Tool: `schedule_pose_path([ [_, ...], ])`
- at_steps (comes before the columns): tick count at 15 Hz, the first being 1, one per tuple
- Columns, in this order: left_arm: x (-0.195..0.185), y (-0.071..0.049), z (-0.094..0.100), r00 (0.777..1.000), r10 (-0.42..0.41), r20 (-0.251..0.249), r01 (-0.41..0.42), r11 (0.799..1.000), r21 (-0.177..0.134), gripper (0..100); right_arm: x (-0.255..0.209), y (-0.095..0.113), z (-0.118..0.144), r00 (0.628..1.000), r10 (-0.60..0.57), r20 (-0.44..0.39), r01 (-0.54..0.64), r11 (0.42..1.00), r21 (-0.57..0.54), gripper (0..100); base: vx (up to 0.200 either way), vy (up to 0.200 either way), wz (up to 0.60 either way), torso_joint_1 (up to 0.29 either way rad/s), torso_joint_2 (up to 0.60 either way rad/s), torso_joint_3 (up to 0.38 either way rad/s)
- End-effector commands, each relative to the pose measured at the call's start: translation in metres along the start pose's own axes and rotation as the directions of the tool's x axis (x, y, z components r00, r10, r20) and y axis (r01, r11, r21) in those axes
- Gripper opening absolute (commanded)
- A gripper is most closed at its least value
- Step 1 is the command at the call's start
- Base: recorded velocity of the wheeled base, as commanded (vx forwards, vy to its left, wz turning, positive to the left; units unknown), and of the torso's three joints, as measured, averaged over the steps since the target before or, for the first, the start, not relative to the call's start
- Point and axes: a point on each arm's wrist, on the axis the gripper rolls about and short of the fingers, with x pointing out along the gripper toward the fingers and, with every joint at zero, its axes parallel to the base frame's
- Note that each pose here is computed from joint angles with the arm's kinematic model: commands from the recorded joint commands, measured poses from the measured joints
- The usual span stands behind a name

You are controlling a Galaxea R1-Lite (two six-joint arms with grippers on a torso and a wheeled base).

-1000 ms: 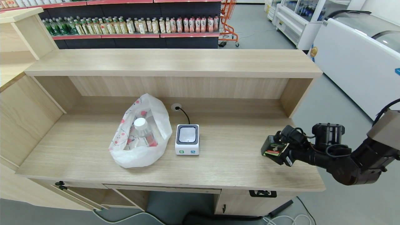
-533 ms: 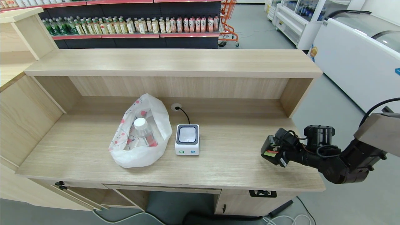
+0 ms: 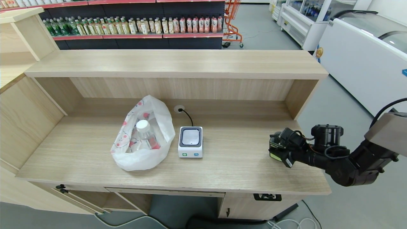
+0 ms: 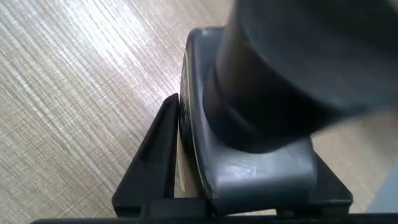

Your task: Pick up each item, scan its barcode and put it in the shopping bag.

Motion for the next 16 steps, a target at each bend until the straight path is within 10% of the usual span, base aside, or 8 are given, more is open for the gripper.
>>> schedule_pose_path([
  [1, 0.0, 0.0, 0.0, 1.0, 0.0, 0.0, 0.0, 1.0, -0.001, 100, -0.037, -0.009, 0.036, 0.996, -0.054, 0.065, 0.063, 0.988, -0.144, 0, 0.0, 0.0, 0.0, 0.0, 0.0, 0.0],
  [4, 0.0, 0.0, 0.0, 1.0, 0.0, 0.0, 0.0, 1.0, 0.001, 100, -0.093, 0.007, 0.055, 0.991, -0.054, 0.119, 0.106, 0.862, -0.495, 0, 0.0, 0.0, 0.0, 0.0, 0.0, 0.0],
  [7, 0.0, 0.0, 0.0, 1.0, 0.0, 0.0, 0.0, 1.0, -0.001, 100, -0.093, 0.045, 0.089, 0.902, 0.248, 0.352, 0.169, 0.548, -0.819, 0, 0.0, 0.0, 0.0, 0.0, 0.0, 0.0],
  [11, 0.0, 0.0, 0.0, 1.0, 0.0, 0.0, 0.0, 1.0, -0.001, 100, -0.077, 0.069, 0.1, 0.85, 0.336, 0.407, 0.311, 0.304, -0.9, 0, 0.0, 0.0, 0.0, 0.0, 0.0, 0.0],
  [16, 0.0, 0.0, 0.0, 1.0, 0.0, 0.0, 0.0, 1.0, -0.001, 100, -0.059, 0.094, 0.112, 0.737, 0.447, 0.508, 0.498, 0.149, -0.854, 0, 0.0, 0.0, 0.0, 0.0, 0.0, 0.0],
])
